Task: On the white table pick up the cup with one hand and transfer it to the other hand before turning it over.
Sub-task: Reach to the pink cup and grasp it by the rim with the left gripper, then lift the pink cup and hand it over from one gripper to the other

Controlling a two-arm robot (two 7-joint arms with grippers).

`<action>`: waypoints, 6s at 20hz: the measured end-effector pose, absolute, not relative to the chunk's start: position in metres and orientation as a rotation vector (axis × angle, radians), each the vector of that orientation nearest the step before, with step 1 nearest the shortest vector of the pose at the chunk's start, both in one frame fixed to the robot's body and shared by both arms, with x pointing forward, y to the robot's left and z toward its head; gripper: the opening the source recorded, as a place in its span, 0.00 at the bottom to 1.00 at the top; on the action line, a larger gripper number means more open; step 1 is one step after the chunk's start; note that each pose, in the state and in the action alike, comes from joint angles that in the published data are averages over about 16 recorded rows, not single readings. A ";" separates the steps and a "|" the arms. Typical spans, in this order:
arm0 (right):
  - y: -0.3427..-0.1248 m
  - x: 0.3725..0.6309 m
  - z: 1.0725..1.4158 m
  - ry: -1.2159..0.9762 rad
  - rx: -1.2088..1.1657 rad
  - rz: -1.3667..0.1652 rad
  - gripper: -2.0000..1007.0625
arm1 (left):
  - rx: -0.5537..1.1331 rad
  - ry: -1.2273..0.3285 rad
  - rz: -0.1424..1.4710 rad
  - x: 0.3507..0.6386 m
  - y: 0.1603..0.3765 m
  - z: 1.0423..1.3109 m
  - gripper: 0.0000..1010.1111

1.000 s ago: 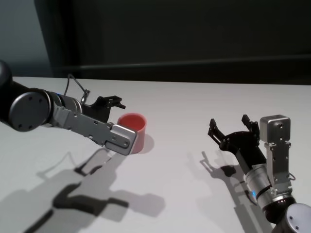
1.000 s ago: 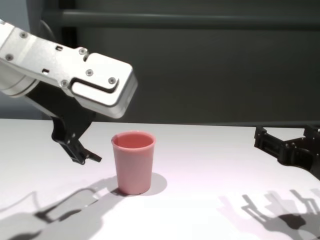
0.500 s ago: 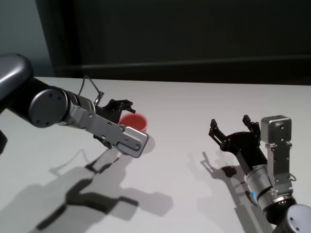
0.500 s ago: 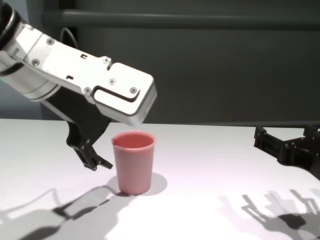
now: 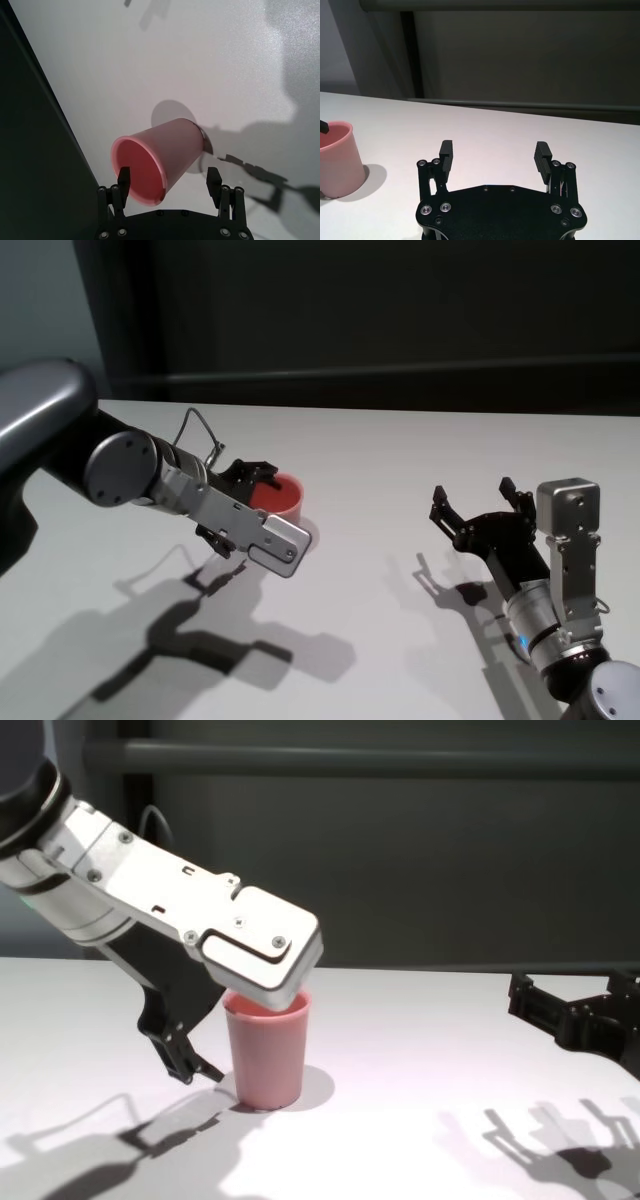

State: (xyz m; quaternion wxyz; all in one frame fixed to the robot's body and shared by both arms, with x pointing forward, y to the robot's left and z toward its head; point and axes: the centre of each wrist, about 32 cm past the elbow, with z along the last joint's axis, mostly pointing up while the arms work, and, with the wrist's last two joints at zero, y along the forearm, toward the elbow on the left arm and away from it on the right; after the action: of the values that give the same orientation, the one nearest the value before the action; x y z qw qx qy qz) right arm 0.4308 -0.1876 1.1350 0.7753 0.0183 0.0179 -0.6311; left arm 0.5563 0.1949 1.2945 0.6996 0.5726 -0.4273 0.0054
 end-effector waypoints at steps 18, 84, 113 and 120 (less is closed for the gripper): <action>-0.188 0.431 1.135 0.039 0.040 -1.366 1.00 | 1.315 -0.909 -0.007 0.564 0.191 1.281 0.93; -0.188 0.431 1.135 0.039 0.040 -1.366 1.00 | 0.268 -0.529 0.364 0.587 0.272 1.260 0.04; -0.188 0.431 1.135 0.039 0.040 -1.366 1.00 | 0.070 -0.427 0.256 0.617 0.230 1.261 0.04; -0.188 0.431 1.135 0.039 0.040 -1.366 1.00 | 0.065 -0.419 0.255 0.618 0.226 1.259 0.04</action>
State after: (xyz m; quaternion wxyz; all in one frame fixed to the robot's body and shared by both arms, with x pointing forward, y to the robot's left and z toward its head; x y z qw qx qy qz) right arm 0.4308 -0.1876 1.1350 0.7753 0.0183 0.0179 -0.6311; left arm 0.6184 0.2264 1.2589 0.9696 0.0322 -0.2074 0.1261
